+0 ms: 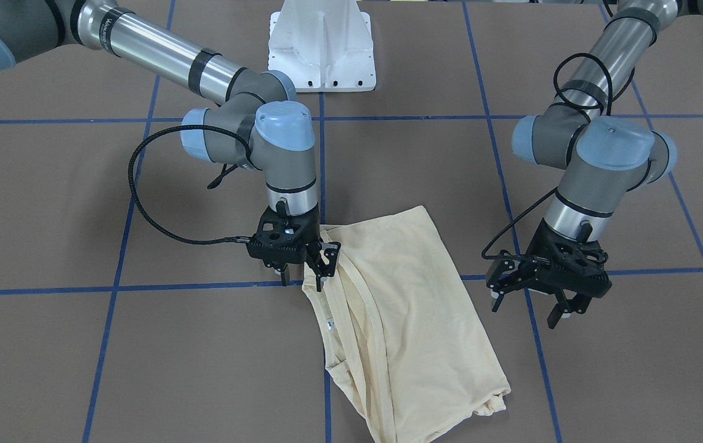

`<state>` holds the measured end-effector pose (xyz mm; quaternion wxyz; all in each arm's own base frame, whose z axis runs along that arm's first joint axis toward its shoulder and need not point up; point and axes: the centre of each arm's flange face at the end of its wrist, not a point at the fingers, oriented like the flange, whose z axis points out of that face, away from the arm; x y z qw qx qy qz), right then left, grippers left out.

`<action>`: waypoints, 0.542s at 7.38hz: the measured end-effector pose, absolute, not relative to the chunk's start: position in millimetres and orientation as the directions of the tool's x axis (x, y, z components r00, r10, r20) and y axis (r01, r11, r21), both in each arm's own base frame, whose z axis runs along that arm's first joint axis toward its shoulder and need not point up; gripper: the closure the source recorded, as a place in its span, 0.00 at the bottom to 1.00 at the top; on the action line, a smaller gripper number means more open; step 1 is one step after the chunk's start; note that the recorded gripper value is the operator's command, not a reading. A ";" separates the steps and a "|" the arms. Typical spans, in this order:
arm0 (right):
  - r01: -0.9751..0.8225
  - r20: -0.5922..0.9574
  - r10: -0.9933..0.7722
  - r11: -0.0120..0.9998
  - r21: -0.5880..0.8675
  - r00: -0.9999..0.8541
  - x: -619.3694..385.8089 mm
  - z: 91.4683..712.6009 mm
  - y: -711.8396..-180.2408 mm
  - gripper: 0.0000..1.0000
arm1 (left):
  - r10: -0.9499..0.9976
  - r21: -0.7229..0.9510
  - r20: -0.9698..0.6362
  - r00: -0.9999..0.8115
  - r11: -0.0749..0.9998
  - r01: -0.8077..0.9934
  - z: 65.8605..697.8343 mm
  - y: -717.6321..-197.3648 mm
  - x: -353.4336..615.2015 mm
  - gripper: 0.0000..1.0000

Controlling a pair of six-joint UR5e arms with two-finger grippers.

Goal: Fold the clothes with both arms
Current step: 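Lower the right gripper to the shirt side edge by the collar label and grasp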

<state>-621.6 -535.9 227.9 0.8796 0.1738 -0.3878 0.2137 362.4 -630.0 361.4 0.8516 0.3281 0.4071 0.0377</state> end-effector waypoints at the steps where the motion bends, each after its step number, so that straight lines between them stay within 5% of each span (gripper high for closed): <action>1: -0.505 0.748 0.240 0.851 0.145 0.618 -626.7 233.2 -533.8 0.66 | 0.332 0.589 -0.669 0.665 0.783 0.202 361.6 -629.5 363.5 0.00; 2: -0.501 0.743 0.238 0.853 0.148 0.625 -629.6 235.9 -533.1 0.75 | 0.332 0.589 -0.669 0.664 0.783 0.202 361.6 -629.1 364.0 0.00; 3: -0.499 0.742 0.237 0.854 0.149 0.627 -631.6 235.5 -532.8 0.97 | 0.333 0.589 -0.670 0.664 0.783 0.201 361.7 -629.0 364.3 0.00; 4: -0.496 0.741 0.235 0.856 0.149 0.629 -634.6 233.8 -531.5 1.00 | 0.333 0.588 -0.670 0.664 0.783 0.201 361.9 -628.9 364.5 0.00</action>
